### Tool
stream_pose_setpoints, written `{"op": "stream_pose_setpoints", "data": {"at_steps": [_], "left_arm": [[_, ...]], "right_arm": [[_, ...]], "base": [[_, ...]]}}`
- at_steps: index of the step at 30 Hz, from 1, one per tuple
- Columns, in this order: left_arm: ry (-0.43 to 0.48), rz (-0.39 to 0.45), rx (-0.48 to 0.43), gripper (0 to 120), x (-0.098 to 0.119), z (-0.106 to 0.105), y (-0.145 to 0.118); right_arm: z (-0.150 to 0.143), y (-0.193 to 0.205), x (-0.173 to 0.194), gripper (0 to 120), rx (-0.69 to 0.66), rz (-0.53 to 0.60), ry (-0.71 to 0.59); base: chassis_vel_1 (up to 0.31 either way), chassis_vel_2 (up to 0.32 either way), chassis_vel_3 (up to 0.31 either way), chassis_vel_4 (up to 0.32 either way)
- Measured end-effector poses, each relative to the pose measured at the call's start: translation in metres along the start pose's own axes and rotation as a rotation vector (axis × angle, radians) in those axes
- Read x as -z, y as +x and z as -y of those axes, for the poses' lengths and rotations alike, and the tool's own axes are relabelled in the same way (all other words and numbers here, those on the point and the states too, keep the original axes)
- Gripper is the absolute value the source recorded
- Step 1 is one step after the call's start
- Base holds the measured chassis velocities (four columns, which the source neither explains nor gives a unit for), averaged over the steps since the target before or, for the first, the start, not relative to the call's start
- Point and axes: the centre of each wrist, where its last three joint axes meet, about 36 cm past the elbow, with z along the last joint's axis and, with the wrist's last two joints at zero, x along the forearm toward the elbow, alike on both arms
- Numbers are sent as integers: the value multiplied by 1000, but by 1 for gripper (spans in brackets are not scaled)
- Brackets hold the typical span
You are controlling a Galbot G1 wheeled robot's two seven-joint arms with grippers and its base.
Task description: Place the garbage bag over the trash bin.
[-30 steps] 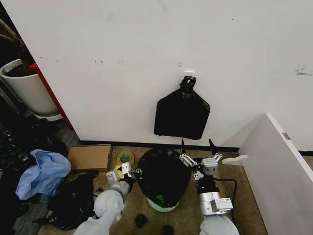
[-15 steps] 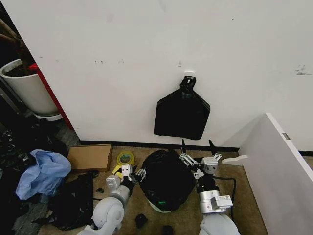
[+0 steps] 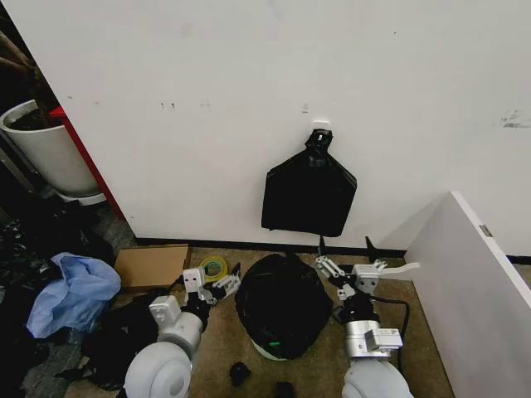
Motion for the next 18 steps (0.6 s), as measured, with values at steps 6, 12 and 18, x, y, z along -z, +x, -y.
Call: {"op": "stream_pose_setpoints", "data": {"at_steps": [6, 12, 18], "left_arm": [[-18, 157, 8, 100, -3, 9, 12], [-107, 355, -4, 100, -9, 5, 22], [-146, 354, 11, 100, -25, 3, 33]], "right_arm": [[50, -3, -18, 100, 18, 18, 112], [85, 9, -22, 100, 51, -60, 124], [78, 26, -16, 100, 49, -65, 73]], "base": [[0, 0, 0, 0], [0, 0, 0, 0], [0, 0, 0, 0]]}}
